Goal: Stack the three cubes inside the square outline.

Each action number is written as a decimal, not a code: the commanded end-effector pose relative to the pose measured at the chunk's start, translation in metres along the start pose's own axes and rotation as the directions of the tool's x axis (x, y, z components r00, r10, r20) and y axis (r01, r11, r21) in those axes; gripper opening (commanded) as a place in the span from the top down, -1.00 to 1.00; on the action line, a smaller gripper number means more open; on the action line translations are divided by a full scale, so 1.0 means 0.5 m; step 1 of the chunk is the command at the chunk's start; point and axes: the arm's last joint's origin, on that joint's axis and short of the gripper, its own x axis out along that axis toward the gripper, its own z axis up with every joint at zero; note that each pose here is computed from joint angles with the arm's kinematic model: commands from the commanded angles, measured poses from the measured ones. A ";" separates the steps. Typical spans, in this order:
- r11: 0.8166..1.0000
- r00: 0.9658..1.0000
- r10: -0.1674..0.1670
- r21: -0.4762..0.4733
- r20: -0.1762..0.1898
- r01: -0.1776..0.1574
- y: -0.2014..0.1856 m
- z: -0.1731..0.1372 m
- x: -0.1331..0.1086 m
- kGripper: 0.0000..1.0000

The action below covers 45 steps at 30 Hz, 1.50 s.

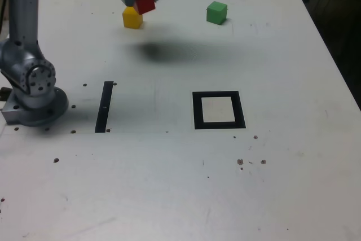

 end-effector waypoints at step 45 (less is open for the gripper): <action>0.927 0.996 0.085 0.364 0.021 -0.086 -0.452 0.007 0.018 0.39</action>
